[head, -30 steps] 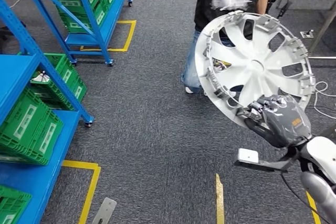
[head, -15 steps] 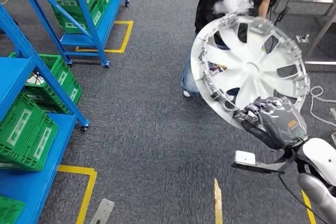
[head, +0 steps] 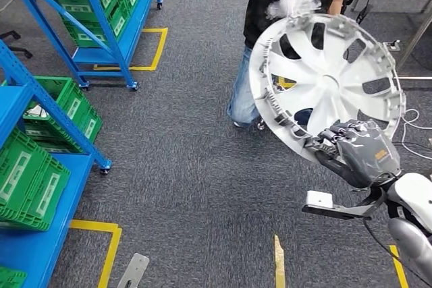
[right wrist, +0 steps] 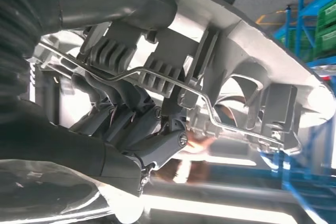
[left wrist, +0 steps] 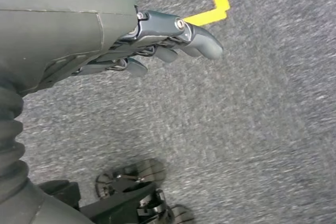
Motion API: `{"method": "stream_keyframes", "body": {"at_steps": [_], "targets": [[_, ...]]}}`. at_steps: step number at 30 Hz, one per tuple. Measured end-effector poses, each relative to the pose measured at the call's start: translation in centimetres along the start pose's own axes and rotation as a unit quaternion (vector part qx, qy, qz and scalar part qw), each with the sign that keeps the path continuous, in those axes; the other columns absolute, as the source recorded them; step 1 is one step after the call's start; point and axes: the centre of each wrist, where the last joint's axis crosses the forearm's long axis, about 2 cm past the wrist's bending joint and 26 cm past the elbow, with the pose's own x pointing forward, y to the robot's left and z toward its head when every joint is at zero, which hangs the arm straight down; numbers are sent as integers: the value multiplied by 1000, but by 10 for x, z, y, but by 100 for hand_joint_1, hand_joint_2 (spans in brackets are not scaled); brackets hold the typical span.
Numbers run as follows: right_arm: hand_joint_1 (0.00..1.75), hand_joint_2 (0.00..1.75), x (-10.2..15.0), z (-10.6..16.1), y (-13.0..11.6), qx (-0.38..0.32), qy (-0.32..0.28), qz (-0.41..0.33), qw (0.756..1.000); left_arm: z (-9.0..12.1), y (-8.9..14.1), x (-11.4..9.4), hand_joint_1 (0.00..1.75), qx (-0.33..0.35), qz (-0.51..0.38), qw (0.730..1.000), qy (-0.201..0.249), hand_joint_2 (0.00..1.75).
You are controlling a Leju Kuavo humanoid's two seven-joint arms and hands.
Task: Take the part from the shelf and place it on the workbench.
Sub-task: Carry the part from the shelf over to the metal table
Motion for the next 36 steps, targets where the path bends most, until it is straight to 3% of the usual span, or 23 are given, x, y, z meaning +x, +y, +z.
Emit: {"method": "stream_keyframes", "body": {"at_steps": [36], "targets": [[175, 175, -3, 8, 2, 7, 10, 19, 1000, 2, -5, 0, 0, 18, -2, 1000, 22, 175]]}}
